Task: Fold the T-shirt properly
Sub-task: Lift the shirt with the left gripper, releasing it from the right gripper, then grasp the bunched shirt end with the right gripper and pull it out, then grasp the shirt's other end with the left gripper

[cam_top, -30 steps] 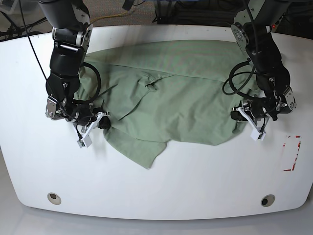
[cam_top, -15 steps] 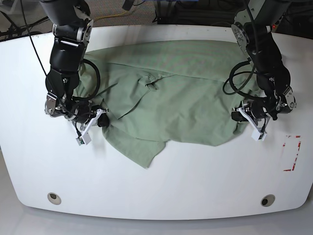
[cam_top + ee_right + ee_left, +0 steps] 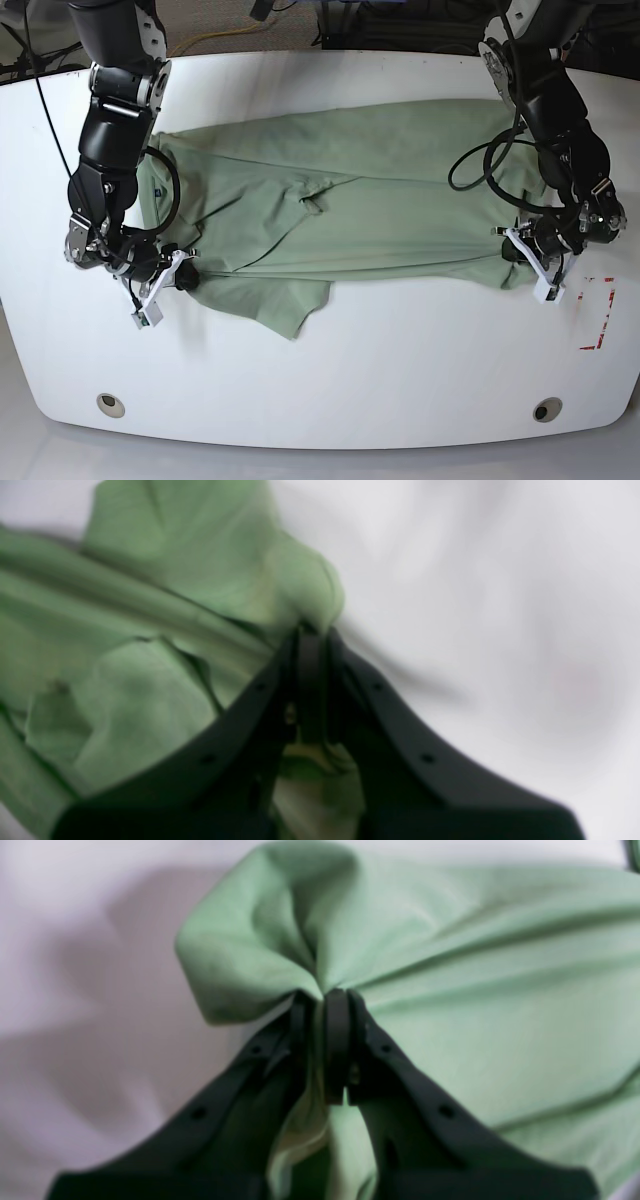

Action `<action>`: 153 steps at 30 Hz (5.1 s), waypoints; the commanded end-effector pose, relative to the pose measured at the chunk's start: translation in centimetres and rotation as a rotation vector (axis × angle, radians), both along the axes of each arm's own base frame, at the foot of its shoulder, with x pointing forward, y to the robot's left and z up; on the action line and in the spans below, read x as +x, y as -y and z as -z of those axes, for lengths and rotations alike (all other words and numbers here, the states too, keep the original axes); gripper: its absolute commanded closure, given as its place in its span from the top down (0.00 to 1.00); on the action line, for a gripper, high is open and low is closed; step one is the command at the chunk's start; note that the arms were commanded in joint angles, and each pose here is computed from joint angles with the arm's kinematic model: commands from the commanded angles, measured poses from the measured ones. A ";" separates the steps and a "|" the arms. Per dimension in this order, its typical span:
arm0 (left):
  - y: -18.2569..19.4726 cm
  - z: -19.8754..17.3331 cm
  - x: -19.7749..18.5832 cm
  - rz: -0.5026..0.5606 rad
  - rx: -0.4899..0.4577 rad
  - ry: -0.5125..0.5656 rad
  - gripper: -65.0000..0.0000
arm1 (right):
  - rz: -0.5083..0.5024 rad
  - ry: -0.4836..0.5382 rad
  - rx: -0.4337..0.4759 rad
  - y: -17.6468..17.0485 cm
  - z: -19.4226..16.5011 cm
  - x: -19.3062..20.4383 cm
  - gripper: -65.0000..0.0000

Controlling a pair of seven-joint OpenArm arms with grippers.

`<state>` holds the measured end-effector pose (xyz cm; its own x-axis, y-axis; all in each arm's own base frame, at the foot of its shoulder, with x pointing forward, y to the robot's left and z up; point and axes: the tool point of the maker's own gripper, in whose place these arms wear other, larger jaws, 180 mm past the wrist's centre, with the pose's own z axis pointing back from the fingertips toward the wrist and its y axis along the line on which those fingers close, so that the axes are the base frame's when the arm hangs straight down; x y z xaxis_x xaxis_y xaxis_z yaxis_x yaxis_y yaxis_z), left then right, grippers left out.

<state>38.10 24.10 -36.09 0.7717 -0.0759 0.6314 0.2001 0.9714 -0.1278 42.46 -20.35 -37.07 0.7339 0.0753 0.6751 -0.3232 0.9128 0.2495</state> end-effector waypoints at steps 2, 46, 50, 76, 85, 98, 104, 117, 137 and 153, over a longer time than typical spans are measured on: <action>-0.8 -4.8 1.8 0.005 0.071 0.127 0.00 | 0.020 0.092 -0.037 2.1 -4.3 2.7 0.00; 1.0 -36.6 5.0 0.073 0.530 0.837 0.00 | 0.053 0.588 -0.475 6.7 -39.2 7.9 0.00; 1.3 -33.1 4.2 0.097 0.541 0.770 0.00 | 0.042 0.515 -0.466 7.7 -34.2 6.5 0.00; -5.0 -12.2 -5.8 0.103 0.564 0.194 0.00 | -0.087 0.134 -0.169 -3.8 -7.8 3.3 0.71; -8.2 -9.7 -9.6 0.066 0.598 0.068 0.00 | -0.168 0.171 0.026 -13.2 -8.3 4.6 0.75; -8.3 -9.1 -10.2 0.064 0.594 0.048 0.39 | -0.272 0.174 0.101 -21.8 -6.0 5.1 0.76; -8.3 -9.2 -10.1 0.064 0.595 0.052 0.35 | -0.376 0.167 0.091 -25.3 -4.4 3.9 0.76; -8.2 -9.1 -10.1 0.065 0.596 0.047 0.02 | -0.351 0.175 0.165 -26.1 -2.7 3.6 0.00; -7.4 -8.8 -9.8 0.057 0.564 0.061 0.62 | -0.204 0.173 -0.408 -5.5 -3.6 -5.0 0.00; -5.4 -3.2 -4.8 -0.053 0.196 -0.005 0.75 | -0.015 0.068 -0.435 2.5 -2.5 -8.1 0.00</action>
